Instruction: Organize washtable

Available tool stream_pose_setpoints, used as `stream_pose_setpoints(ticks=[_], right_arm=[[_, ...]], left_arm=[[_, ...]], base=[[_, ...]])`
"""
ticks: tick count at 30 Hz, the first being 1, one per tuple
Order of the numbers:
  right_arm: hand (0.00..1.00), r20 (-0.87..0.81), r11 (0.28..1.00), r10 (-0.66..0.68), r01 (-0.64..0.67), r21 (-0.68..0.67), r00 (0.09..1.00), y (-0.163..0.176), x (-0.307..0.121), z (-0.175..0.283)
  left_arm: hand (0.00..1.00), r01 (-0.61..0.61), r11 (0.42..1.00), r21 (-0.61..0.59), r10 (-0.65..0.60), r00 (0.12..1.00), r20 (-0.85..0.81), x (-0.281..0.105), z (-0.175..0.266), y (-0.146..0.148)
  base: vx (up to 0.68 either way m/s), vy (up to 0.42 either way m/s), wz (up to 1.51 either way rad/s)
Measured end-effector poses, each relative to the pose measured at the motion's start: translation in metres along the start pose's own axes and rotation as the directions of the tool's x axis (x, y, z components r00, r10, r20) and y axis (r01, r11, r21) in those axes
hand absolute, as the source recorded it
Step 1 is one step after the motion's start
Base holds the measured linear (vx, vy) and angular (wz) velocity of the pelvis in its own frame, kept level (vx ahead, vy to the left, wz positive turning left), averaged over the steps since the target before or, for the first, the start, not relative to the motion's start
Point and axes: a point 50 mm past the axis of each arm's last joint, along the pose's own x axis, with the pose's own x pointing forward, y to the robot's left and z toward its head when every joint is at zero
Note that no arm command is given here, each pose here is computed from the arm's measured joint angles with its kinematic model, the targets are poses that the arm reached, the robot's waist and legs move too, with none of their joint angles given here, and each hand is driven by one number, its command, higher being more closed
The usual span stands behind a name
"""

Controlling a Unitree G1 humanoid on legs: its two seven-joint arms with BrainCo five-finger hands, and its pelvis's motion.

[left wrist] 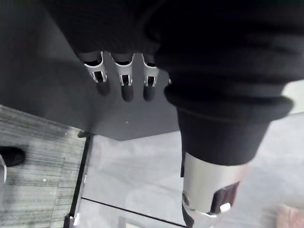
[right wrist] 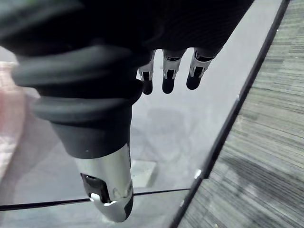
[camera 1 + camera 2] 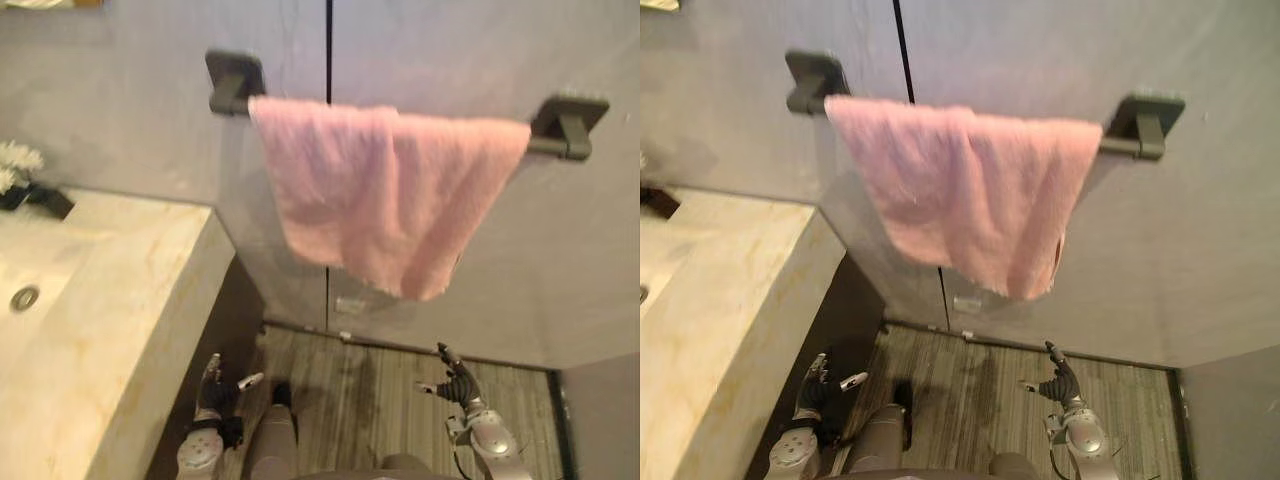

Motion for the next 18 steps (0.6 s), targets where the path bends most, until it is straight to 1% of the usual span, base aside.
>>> stream_pose_setpoints(ticks=[4,8,11,13,18], right_arm=[[0.0,-0.079,0.996,-0.045,0.051,0.071,0.996,-0.006,-0.013,-0.021],[0.0,-0.122,0.994,-0.047,0.058,0.09,0.991,-0.007,-0.023,-0.033],[0.0,-0.166,0.989,-0.069,0.089,0.117,0.984,-0.009,-0.024,-0.043],[0.0,-0.194,0.985,-0.086,0.112,0.131,0.977,-0.012,-0.022,-0.048],[0.0,-0.24,0.98,-0.067,0.109,0.167,0.969,-0.002,-0.02,-0.055]], left_arm=[[0.0,0.041,0.999,0.007,-0.041,0.999,0.001,-0.008,-0.001,-0.008],[0.0,0.059,0.998,-0.028,-0.058,0.998,0.032,-0.008,0.006,-0.009],[0.0,0.081,0.996,-0.022,-0.081,0.997,-0.003,-0.005,-0.001,-0.013],[0.0,0.097,0.995,-0.008,-0.097,0.995,-0.023,-0.002,-0.004,-0.013],[0.0,0.065,0.995,0.08,-0.059,0.995,-0.075,-0.002,-0.015,0.015]], base=[[-0.32,-0.206,1.02],[-0.19,-0.015,0.68],[-0.16,0.156,1.15],[-0.12,0.219,0.68],[-0.1,0.158,0.1]])
